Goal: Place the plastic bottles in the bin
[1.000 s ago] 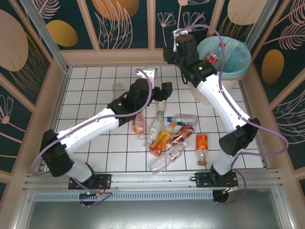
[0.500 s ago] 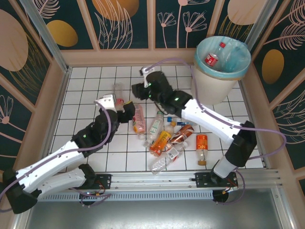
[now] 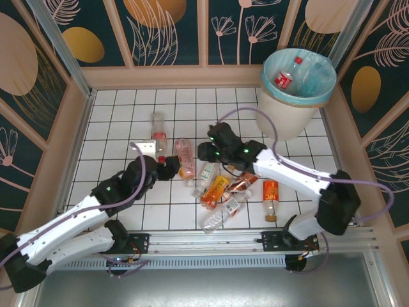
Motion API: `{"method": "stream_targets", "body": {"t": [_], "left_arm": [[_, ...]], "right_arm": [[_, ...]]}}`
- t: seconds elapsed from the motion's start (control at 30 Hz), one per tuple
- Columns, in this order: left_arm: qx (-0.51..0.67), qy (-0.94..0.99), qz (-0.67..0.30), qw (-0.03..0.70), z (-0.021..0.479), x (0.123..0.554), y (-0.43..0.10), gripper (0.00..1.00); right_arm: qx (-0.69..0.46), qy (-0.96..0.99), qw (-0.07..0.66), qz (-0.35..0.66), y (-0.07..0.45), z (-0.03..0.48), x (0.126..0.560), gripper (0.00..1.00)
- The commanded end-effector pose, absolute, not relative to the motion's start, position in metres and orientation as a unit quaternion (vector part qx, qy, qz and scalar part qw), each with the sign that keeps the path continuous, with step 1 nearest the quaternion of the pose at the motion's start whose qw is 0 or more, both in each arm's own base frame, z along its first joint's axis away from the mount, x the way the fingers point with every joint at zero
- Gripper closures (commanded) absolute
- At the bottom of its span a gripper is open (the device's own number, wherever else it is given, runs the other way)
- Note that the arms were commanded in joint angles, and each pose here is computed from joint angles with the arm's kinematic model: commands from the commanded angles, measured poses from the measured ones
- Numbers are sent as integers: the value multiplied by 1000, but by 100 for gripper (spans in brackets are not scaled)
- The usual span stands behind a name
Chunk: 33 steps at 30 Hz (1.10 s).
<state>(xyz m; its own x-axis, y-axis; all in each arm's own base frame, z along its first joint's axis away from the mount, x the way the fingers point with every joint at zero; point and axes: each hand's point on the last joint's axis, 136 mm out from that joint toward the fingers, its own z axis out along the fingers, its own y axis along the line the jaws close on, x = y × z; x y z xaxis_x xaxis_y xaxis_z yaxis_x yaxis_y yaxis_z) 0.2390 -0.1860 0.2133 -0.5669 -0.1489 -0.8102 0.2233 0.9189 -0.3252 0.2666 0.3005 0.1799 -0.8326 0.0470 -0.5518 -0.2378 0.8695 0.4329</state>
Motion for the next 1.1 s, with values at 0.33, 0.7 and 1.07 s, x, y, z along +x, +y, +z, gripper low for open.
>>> {"method": "stream_targets", "body": {"t": [0.33, 0.7, 1.07], "left_arm": [[266, 846, -222, 406, 206, 196, -293, 24], [417, 787, -263, 371, 182, 115, -366, 39], [499, 776, -203, 328, 119, 101, -380, 39]], "right_arm": [[108, 948, 172, 246, 199, 153, 184, 54], [133, 963, 118, 203, 159, 118, 150, 59], [156, 959, 118, 203, 147, 81, 156, 54]]}}
